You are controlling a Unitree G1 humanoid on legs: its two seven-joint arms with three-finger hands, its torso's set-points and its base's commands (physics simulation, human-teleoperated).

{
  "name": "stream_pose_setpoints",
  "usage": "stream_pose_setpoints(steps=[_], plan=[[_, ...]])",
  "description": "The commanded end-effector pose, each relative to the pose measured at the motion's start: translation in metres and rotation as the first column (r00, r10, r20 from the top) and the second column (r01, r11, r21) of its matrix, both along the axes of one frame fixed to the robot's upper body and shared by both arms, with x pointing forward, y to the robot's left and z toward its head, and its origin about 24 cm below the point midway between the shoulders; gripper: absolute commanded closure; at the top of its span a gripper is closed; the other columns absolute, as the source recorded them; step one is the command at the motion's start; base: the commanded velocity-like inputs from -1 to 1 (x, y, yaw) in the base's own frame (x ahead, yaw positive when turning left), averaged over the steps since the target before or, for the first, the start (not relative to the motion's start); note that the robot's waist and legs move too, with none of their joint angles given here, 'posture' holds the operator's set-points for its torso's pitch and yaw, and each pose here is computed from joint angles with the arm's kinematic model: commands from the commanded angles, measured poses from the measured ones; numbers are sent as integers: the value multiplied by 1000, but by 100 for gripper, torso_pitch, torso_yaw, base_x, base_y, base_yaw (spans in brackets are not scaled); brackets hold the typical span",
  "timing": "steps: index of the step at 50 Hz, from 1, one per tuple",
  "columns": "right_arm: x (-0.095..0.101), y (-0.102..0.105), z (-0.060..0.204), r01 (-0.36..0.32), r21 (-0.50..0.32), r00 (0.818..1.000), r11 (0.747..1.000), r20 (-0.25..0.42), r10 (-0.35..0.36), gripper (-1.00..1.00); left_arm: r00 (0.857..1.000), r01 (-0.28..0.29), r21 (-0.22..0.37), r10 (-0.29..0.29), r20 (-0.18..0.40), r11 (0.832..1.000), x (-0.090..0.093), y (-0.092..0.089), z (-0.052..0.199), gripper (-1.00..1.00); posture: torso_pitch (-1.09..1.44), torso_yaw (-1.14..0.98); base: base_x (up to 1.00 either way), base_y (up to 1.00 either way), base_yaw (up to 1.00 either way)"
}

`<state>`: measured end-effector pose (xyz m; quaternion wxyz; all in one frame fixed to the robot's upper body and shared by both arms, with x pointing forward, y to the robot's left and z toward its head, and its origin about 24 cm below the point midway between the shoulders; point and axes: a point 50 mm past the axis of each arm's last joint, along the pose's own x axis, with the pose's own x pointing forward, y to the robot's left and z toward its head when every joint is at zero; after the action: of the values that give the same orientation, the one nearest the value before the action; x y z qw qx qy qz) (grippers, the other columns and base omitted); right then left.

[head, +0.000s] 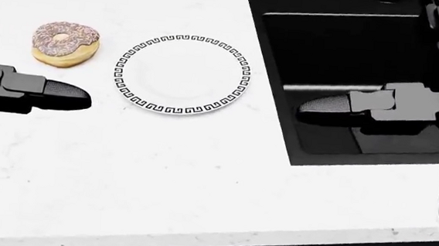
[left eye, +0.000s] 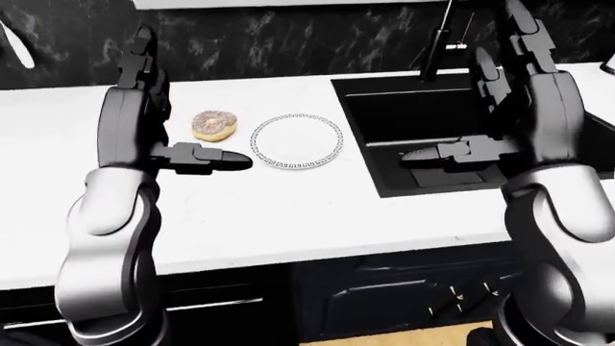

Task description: Place the pastries on the plates.

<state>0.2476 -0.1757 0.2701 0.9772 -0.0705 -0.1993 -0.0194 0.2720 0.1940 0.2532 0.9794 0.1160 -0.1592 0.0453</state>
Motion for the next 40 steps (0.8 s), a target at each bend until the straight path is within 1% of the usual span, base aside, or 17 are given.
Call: stream_pose_setpoints(steps=[1, 5, 7, 10, 14, 18, 23, 25, 28, 40], plan=[[-4, 5, 9, -28, -13, 998, 1000, 61, 29, -100, 998, -31, 6, 31, 61, 999, -4, 5, 10, -100, 0, 0, 0, 0, 48], [-5, 5, 8, -36, -7, 997, 999, 60, 37, -100, 998, -26, 12, 26, 59, 1000, -4, 3, 9, -100, 0, 0, 2, 0, 55], [-3, 3, 7, -20, -13, 999, 1000, 51, 20, -100, 998, -26, 11, 25, 60, 1000, -3, 3, 10, -100, 0, 0, 4, 0, 31], [-3, 2, 8, -17, 14, 999, 1000, 51, 16, -100, 998, -26, 13, 25, 60, 1000, -4, 3, 10, -100, 0, 0, 0, 0, 0], [-2, 4, 9, -15, -19, 999, 1000, 47, 16, -100, 998, -25, 16, 24, 61, 1000, -4, 3, 12, -100, 0, 0, 0, 0, 0], [-3, 5, 11, -23, -30, 998, 999, 54, 24, -100, 998, -25, 17, 23, 64, 1000, -4, 3, 14, -100, 0, 0, 3, 0, 0], [-4, 5, 9, -25, -33, 998, 999, 52, 27, -100, 998, -26, 22, 24, 63, 999, -4, 3, 13, -100, 0, 0, 11, 5, 0], [-3, 3, 8, -15, -10, 999, 1000, 47, 16, -100, 998, -24, 22, 23, 61, 999, -4, 2, 13, -100, 0, 0, 14, 5, 0], [-3, 2, 7, -12, 0, 999, 1000, 44, 12, -100, 998, -22, 25, 21, 58, 999, -4, 2, 12, -100, 0, 0, 3, 0, 0], [-7, 2, 7, -14, -14, 999, 1000, 51, 15, -100, 999, -13, 32, 11, 47, 999, -2, -1, 9, -100, 0, 0, 7, 0, 0]])
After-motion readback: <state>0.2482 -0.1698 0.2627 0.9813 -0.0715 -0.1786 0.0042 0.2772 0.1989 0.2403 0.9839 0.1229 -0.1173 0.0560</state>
